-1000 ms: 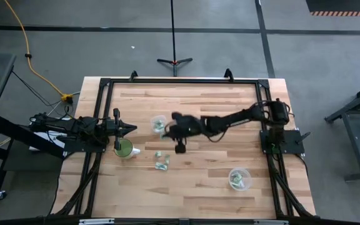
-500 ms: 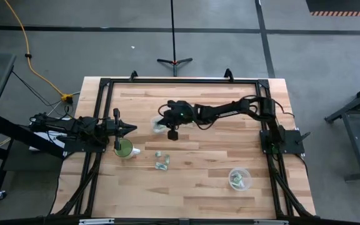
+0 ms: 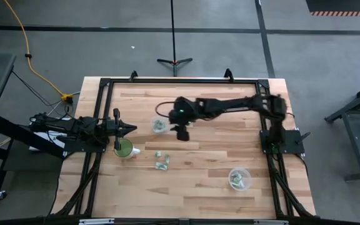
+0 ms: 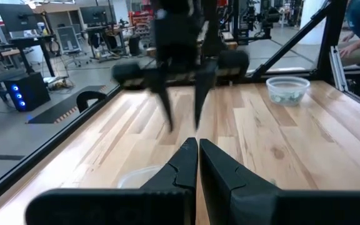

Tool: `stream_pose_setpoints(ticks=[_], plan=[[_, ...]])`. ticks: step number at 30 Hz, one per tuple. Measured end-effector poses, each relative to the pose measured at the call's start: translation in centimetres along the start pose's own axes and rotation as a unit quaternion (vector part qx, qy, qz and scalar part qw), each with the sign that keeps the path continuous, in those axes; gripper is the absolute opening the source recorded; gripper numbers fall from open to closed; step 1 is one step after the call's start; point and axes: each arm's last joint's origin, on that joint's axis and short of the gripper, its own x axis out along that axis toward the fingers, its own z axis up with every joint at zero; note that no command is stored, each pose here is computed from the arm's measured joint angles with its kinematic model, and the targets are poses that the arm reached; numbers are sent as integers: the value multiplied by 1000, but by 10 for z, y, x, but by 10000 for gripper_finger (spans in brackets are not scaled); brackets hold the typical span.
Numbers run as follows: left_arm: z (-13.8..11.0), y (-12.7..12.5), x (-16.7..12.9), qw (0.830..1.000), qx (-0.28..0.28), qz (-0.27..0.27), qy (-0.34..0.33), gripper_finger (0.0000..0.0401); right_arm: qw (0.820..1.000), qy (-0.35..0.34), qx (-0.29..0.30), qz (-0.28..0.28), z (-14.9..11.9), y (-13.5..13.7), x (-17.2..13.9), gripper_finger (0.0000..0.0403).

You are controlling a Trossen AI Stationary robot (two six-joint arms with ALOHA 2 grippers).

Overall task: Pick and place items into bin
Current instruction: Put the green stevia packet into the top transparent bin

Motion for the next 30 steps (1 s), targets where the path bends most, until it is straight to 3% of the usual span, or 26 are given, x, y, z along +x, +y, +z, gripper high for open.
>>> stream_pose_setpoints(ticks=[3, 9, 13, 17, 19, 30], plan=[[-1, 0, 0, 1000, 0, 0, 5, 51, 999, -32, 4, 3, -19, 14, -26, 115], [-2, 0, 0, 1000, 0, -1, 11, 51, 989, -129, 33, -60, -100, 50, -95, 52], [-2, 0, 0, 1000, 0, -1, 9, 51, 966, -246, 46, -69, -150, 69, -142, 17], [2, 0, 0, 1000, -5, 1, -10, 51, 924, -374, 39, -67, -187, 79, -178, 2], [3, 0, 0, 1000, -7, 1, -17, 51, 911, -405, 42, -69, -201, 81, -188, 5], [4, 0, 0, 1000, -9, 1, -17, 51, 892, -438, 28, -108, -250, 82, -199, 3]])
